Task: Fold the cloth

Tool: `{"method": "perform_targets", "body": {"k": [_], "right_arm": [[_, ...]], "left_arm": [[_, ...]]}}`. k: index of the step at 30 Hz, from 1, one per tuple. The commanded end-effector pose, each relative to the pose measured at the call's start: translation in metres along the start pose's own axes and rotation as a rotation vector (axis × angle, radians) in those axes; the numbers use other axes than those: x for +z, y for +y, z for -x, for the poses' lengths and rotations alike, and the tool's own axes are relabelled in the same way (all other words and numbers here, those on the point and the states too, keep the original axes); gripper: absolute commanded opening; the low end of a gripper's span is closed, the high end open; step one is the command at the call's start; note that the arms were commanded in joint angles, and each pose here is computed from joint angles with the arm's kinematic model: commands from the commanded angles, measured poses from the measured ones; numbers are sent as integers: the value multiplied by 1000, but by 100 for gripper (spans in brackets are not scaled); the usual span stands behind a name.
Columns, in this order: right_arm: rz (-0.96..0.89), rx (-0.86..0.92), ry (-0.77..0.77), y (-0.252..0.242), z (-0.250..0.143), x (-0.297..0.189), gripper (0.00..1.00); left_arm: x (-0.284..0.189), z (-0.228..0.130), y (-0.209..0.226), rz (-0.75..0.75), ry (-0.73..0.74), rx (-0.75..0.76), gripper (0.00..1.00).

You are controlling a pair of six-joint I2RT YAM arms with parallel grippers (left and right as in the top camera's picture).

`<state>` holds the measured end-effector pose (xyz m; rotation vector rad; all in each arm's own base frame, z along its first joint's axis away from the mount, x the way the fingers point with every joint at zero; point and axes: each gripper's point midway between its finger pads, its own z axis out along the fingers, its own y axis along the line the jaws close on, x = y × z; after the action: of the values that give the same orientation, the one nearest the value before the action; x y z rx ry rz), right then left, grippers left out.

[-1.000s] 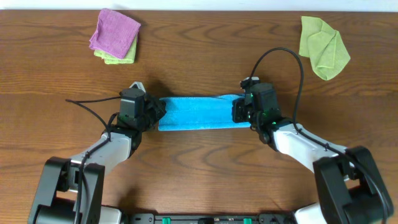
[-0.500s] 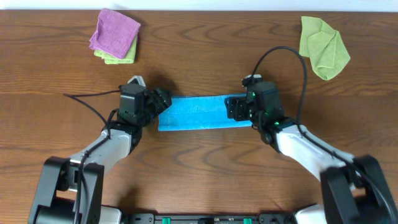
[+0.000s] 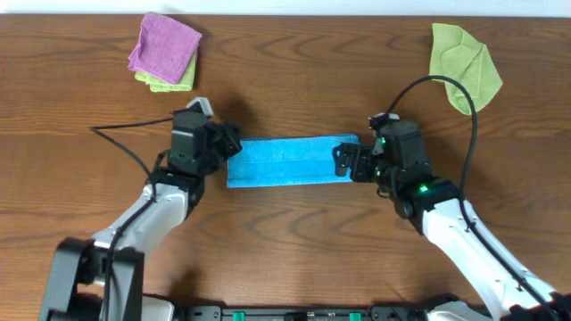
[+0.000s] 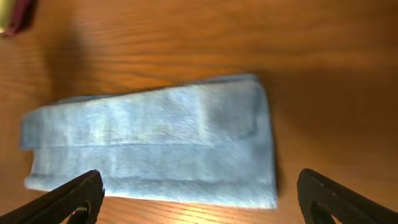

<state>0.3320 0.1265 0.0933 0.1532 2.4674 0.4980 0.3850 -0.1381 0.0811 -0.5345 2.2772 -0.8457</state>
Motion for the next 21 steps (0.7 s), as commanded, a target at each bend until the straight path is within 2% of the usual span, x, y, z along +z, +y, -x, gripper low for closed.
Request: {"method": "perform_targets", "body": {"k": [1,8,21], "right_arm": [[14,107,36,-5,-2,7,99],[39,189,145,-14,-22,38,99],[54,311,135,-20,-24,79,99]], "left_arm": [[17,-19,3,14,63,3,6],[36,-46,28,80,141,-8,6],[39,-49,40,122,147,4,6]]}}
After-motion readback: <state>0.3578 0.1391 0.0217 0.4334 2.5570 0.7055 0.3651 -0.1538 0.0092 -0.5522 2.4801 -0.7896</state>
